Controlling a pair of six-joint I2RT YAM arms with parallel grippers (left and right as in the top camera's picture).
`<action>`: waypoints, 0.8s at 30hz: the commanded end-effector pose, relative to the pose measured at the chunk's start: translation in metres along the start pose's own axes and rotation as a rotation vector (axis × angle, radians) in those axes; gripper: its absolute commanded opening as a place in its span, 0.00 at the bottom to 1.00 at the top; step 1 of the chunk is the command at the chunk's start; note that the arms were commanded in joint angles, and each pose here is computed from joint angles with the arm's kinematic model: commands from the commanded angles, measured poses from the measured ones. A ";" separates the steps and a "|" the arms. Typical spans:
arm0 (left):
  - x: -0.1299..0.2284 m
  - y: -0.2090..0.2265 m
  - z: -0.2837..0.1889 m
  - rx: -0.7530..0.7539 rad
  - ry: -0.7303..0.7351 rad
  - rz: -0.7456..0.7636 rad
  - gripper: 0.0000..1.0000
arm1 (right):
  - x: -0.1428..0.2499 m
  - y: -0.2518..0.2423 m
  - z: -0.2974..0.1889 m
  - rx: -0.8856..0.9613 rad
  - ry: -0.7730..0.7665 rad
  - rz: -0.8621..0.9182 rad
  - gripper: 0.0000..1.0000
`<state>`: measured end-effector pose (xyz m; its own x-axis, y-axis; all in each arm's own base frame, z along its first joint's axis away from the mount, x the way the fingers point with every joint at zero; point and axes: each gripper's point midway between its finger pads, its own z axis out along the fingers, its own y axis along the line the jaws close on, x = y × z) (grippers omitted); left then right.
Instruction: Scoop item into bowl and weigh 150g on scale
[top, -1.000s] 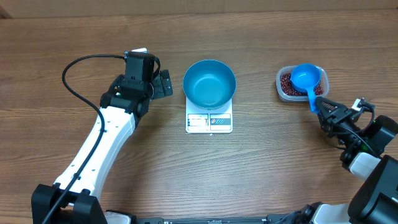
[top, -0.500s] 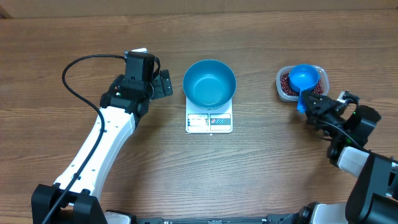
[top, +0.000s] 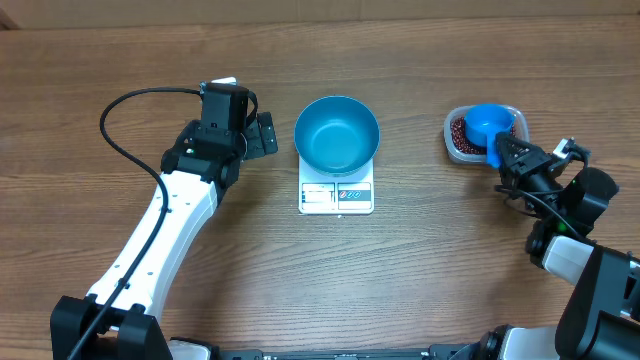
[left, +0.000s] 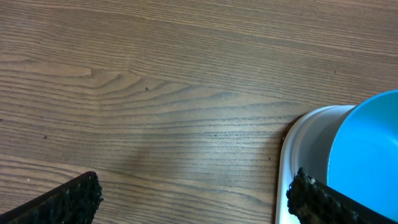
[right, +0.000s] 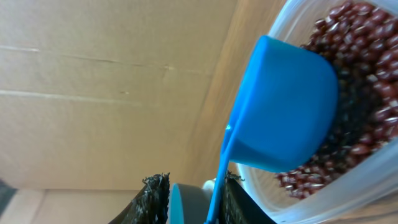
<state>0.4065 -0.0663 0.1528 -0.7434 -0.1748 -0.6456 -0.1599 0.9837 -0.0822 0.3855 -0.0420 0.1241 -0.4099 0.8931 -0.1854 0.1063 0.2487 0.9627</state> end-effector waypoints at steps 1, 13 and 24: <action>-0.001 0.003 0.001 -0.014 -0.005 0.003 1.00 | 0.003 0.008 -0.001 -0.022 0.019 0.086 0.29; -0.001 0.003 0.001 -0.014 -0.005 0.003 1.00 | 0.012 0.001 -0.001 0.004 0.062 0.165 0.33; -0.001 0.003 0.001 -0.014 -0.005 0.003 1.00 | 0.026 -0.015 -0.003 0.063 0.115 0.245 0.45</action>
<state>0.4065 -0.0663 0.1528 -0.7434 -0.1748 -0.6456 -0.1599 0.9837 -0.0822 0.3734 -0.0273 0.1045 -0.4519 0.8898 0.0641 0.2595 0.0624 0.9637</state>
